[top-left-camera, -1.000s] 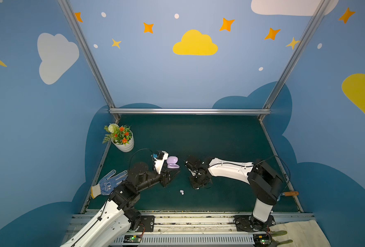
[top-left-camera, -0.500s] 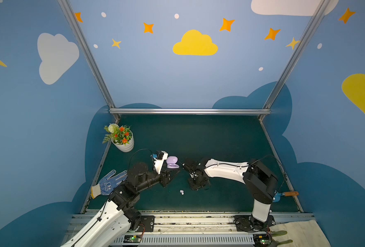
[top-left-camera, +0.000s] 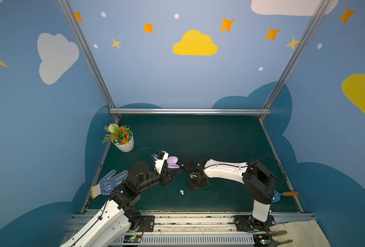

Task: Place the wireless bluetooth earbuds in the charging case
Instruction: 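Lift the earbud and carry it to the open case in the left gripper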

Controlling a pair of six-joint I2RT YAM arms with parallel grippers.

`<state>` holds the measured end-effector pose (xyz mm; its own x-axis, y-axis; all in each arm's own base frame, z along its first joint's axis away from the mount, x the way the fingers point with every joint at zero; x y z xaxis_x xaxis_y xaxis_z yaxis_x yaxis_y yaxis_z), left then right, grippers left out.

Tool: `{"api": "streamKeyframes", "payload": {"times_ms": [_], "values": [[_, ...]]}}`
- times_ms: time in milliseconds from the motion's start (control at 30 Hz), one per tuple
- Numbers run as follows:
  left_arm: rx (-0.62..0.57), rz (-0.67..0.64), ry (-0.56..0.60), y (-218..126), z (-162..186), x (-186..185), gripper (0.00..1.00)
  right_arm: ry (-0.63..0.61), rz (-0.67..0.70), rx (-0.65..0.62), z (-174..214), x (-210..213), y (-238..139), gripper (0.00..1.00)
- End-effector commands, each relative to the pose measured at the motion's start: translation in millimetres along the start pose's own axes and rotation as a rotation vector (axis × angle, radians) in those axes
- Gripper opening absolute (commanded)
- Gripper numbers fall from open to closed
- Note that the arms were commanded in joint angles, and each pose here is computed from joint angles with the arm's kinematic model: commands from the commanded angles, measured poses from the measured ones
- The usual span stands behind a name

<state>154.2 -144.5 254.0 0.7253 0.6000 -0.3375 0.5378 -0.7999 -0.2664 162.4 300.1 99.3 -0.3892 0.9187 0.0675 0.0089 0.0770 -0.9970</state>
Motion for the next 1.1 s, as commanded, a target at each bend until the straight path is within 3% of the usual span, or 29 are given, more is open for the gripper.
{"api": "streamKeyframes", "payload": {"times_ms": [0, 500, 733, 1067], "values": [[-0.016, 0.008, 0.009, 2.2, -0.7, 0.8, 0.19, 0.026, 0.006, -0.021, 1.2, -9.1, -7.5, 0.13], [-0.068, 0.125, 0.042, 33.0, 1.0, 3.8, 0.20, 0.133, -0.200, -0.187, -1.3, -59.4, -92.0, 0.13], [-0.093, 0.205, 0.127, 57.6, -8.1, 3.9, 0.19, 0.178, -0.285, -0.348, 4.3, -88.3, -147.6, 0.14], [-0.133, 0.406, 0.220, 94.8, -30.1, -7.0, 0.20, 0.158, -0.469, -0.527, 8.8, -103.2, -217.0, 0.14]]}}
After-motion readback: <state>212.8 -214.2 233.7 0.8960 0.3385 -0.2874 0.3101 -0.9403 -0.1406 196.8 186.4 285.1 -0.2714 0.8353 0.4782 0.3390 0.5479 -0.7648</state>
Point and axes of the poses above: each gripper's point midway between its finger pads, its own y axis out along the fingers, its own x axis along the line the jaws close on, z = x × y, the point moved 8 cm from there along -y, back along the fingers, and after that the axes turned 5 degrees about y, right-handed, at the moved point
